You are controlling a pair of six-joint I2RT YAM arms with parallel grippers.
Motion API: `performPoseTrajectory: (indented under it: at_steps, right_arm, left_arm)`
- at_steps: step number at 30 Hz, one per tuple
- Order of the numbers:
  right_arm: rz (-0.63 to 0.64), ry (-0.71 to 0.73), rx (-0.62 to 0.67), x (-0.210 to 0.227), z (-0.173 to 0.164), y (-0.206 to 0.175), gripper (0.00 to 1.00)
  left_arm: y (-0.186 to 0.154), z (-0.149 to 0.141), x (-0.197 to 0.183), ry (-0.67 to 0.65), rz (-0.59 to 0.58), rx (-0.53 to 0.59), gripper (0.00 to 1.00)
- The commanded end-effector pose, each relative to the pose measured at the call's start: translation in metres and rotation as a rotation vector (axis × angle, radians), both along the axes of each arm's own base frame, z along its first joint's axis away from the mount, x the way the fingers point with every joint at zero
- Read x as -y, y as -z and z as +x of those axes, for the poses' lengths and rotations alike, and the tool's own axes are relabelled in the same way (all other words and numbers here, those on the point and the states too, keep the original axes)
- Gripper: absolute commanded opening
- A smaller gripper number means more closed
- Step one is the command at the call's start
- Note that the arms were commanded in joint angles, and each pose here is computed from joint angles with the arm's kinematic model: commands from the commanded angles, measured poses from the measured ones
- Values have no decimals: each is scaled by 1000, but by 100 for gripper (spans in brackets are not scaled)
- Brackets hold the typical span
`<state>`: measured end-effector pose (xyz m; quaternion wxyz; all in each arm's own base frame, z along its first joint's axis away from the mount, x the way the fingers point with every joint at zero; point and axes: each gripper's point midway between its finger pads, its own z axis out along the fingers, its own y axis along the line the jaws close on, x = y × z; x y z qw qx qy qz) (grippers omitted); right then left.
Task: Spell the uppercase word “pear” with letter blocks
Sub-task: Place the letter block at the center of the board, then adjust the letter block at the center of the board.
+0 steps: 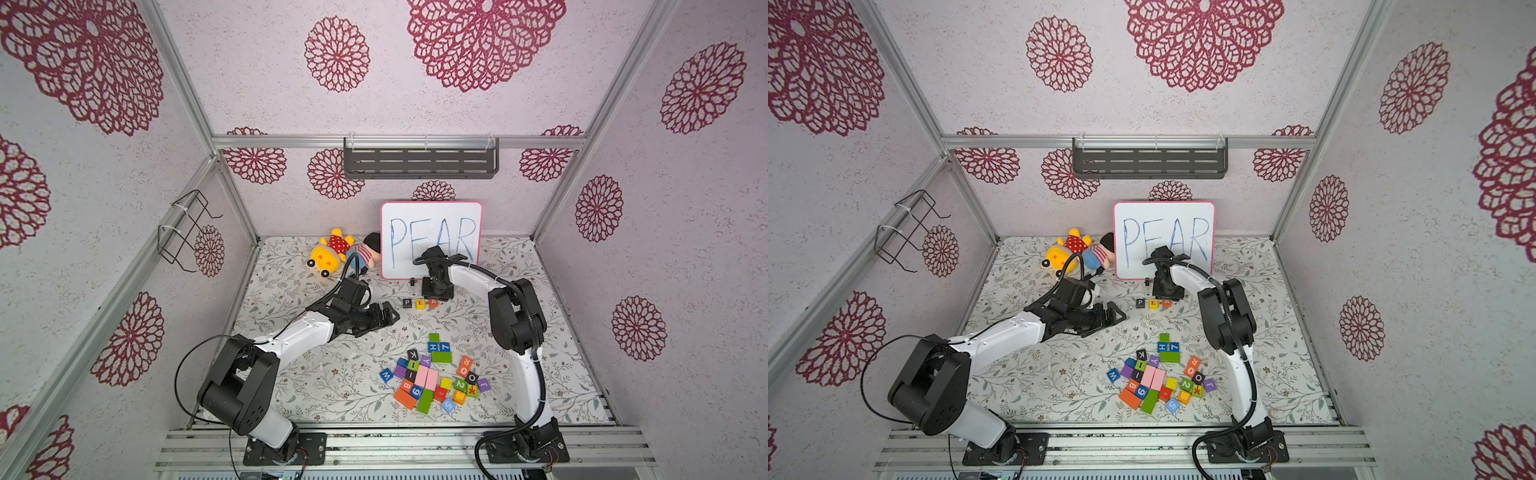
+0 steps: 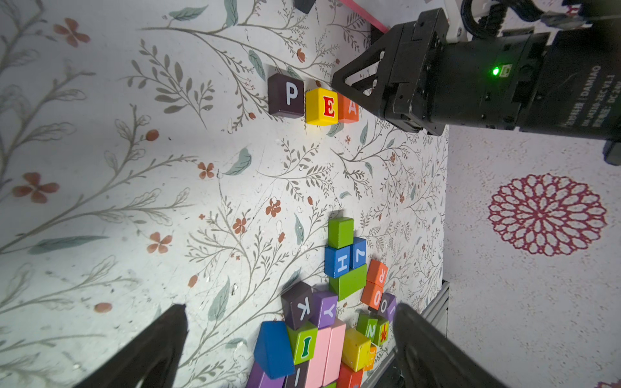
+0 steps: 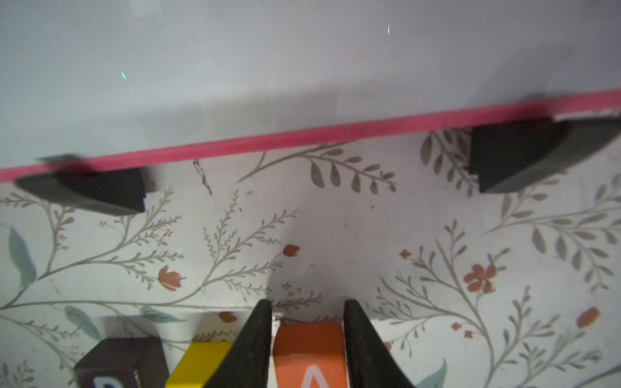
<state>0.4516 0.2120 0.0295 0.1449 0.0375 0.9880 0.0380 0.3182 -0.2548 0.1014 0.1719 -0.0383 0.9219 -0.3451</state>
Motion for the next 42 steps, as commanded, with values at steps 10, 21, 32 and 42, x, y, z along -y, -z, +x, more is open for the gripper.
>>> performPoseTrajectory:
  at_steps: [10, 21, 32, 42]
  right_arm:
    - [4, -7, 52, -3, 15, -46, 53]
    - [-93, 47, 16, 70, -105, -81, 54]
    - [-54, 79, -53, 100, -212, -41, 57]
    - [-58, 21, -50, 85, -217, -23, 66]
  left_arm:
    - [-14, 6, -2, 4, 0, 47, 98]
    - [-20, -26, 9, 80, 41, 20, 98]
    - [-7, -67, 32, 184, 52, -6, 98]
    - [0, -73, 32, 183, 64, -12, 98]
